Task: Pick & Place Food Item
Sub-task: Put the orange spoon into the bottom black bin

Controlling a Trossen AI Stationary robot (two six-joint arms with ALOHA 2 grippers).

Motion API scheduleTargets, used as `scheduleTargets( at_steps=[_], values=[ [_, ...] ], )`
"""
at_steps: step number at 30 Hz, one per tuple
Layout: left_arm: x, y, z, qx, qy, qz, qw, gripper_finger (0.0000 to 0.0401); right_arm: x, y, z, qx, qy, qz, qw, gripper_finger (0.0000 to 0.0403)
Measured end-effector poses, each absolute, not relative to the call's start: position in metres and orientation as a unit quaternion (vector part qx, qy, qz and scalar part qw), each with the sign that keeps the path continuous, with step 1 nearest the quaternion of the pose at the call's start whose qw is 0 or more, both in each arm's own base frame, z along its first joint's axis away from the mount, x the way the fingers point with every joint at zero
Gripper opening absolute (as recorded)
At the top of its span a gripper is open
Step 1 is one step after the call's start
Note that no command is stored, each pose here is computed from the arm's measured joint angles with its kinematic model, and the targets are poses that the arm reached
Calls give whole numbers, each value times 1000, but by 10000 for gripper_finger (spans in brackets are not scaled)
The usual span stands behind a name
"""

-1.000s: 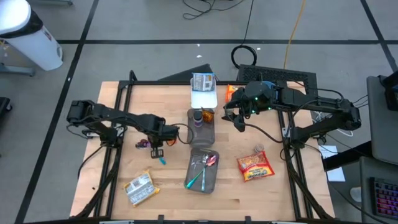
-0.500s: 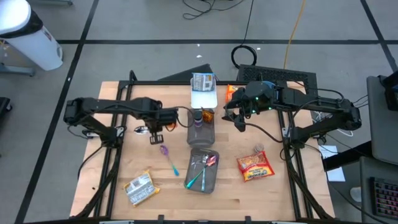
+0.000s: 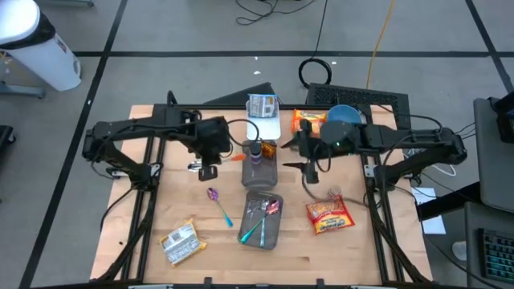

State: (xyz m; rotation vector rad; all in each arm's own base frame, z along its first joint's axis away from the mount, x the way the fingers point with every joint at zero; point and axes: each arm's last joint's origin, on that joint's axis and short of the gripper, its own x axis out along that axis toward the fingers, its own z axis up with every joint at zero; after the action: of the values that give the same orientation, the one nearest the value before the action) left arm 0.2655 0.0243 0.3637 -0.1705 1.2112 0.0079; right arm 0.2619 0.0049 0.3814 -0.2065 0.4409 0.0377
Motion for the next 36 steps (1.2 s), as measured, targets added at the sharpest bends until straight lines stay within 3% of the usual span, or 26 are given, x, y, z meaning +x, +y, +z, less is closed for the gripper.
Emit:
scheduleTargets(
  at_steps=[5,9,14,31,36],
  values=[
    [269,21,382,-140,519,-67,840,9,270,30,387,-249,169,10,954,238],
    [279,22,390,-202,468,-125,851,9,284,42,387,-307,133,22,942,238],
    [287,21,394,-248,433,-173,849,9,299,41,376,-309,131,49,941,238],
    [311,20,378,-317,443,-231,806,9,305,42,380,-326,93,68,939,237],
    [315,20,378,-319,434,-241,808,9,305,42,380,-324,88,66,939,218]
  ],
)
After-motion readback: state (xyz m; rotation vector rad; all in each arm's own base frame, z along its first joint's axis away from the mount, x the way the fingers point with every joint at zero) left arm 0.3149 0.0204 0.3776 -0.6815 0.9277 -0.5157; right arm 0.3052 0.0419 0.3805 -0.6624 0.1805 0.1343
